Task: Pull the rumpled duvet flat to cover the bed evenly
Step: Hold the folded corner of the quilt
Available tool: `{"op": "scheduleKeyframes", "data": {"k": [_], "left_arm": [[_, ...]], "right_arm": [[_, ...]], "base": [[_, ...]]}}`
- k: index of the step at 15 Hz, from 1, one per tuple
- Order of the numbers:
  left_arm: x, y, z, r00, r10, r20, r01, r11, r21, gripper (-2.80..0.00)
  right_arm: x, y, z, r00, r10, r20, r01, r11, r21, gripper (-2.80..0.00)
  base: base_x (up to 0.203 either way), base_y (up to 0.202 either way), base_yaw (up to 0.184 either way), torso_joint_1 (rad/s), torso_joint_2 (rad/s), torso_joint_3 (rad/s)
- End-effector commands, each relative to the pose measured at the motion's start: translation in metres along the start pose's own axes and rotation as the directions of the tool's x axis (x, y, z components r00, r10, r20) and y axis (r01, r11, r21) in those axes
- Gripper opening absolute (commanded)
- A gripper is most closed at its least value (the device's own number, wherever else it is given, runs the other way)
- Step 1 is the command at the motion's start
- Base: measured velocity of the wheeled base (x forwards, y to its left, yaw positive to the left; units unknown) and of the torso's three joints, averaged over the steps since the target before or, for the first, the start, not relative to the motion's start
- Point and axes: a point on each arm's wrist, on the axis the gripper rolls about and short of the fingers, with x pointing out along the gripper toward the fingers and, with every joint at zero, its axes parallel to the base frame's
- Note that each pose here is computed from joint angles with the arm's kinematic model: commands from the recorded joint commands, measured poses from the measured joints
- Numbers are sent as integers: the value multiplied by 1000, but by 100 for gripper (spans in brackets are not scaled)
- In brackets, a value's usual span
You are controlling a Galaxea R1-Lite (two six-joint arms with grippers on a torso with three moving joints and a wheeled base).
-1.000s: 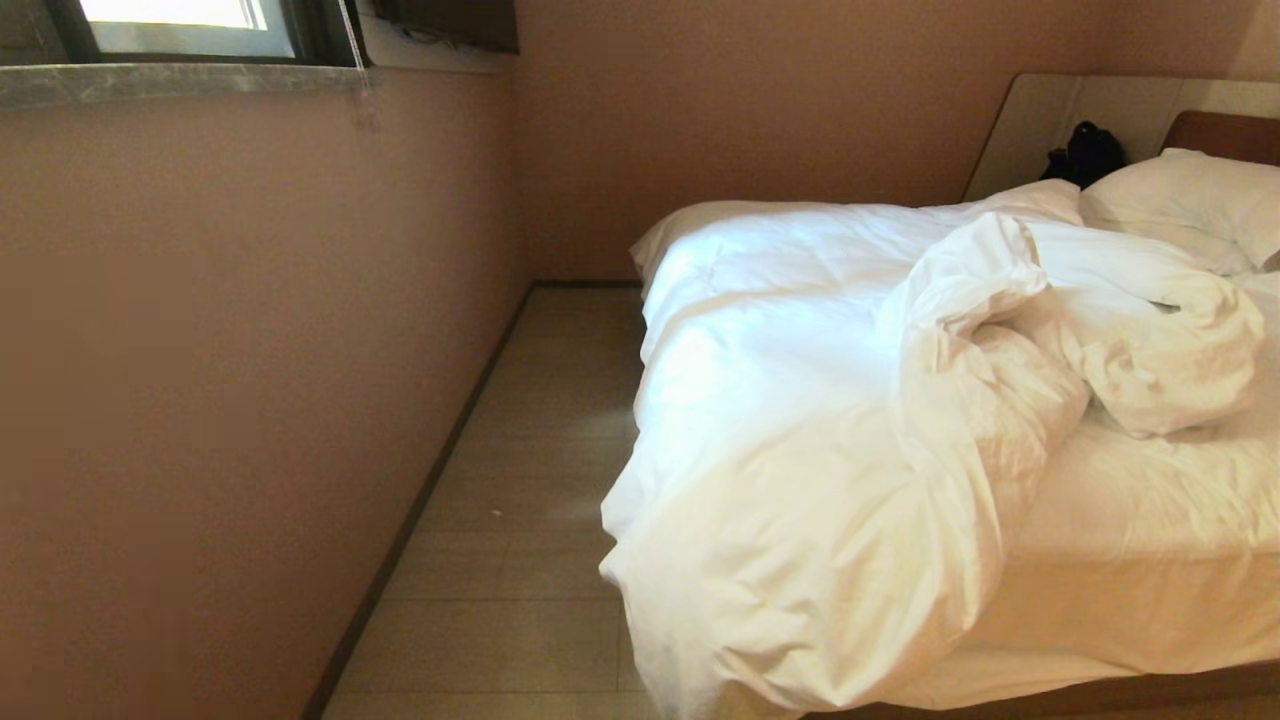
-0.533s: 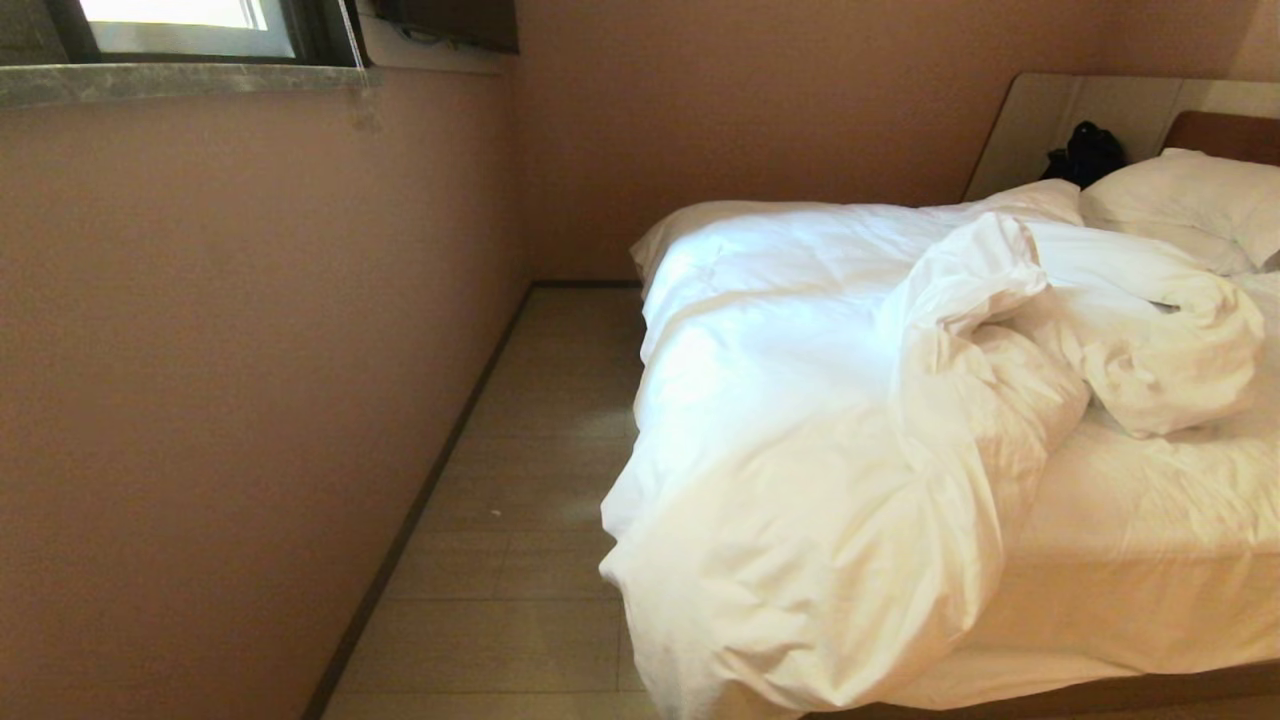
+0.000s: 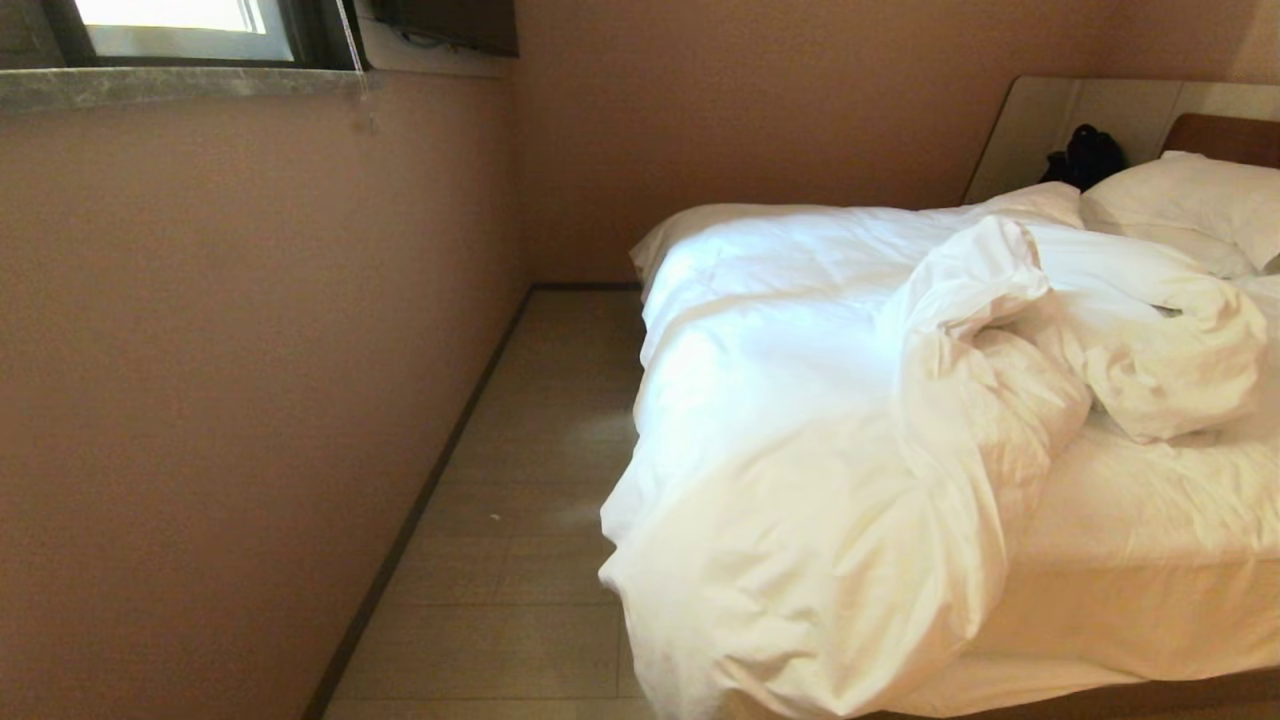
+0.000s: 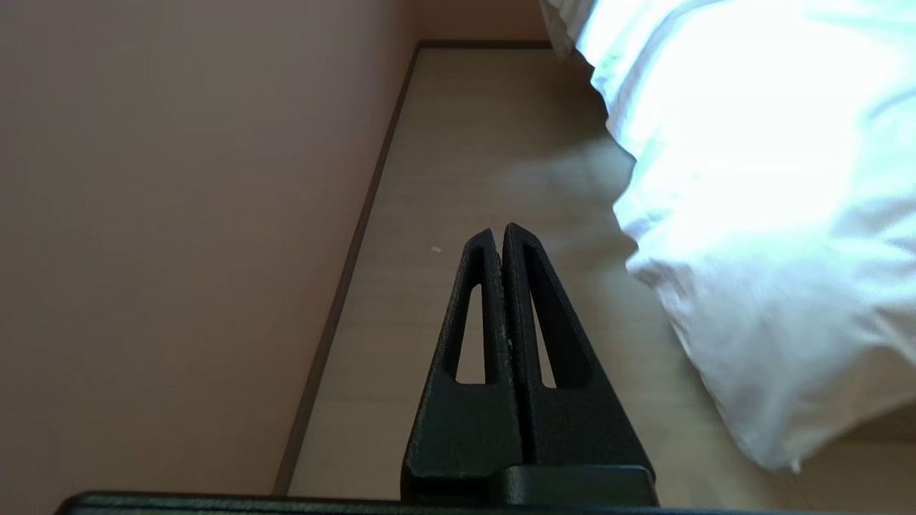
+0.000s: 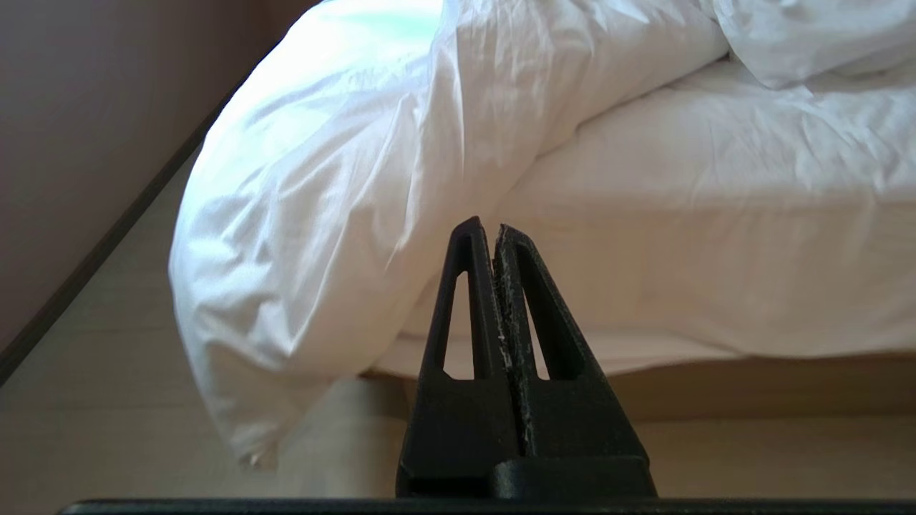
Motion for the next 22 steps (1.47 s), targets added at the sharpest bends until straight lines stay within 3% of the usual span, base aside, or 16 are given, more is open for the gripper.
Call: {"op": "scheduleKeyframes", "data": {"k": [1,9,22], "left_arm": [[0,0,0,1000,0,-2,0,1000,0,-280],[0,0,0,1000,0,-5,0,1000,1,-280],[0,0,-1,1000,0,-9,0,1000,16,-280]], "right_arm": [[0,0,0,1000,0,-1,0,1000,0,-280],[0,0,0,1000,0,-1,0,1000,0,-280],[0,0,0,1000,0,-1,0,1000,2,-280]], "base": [[181,0,-3,0,-4,2],[181,0,0,5,3,2],[0,0,0,0,0,0]]}}
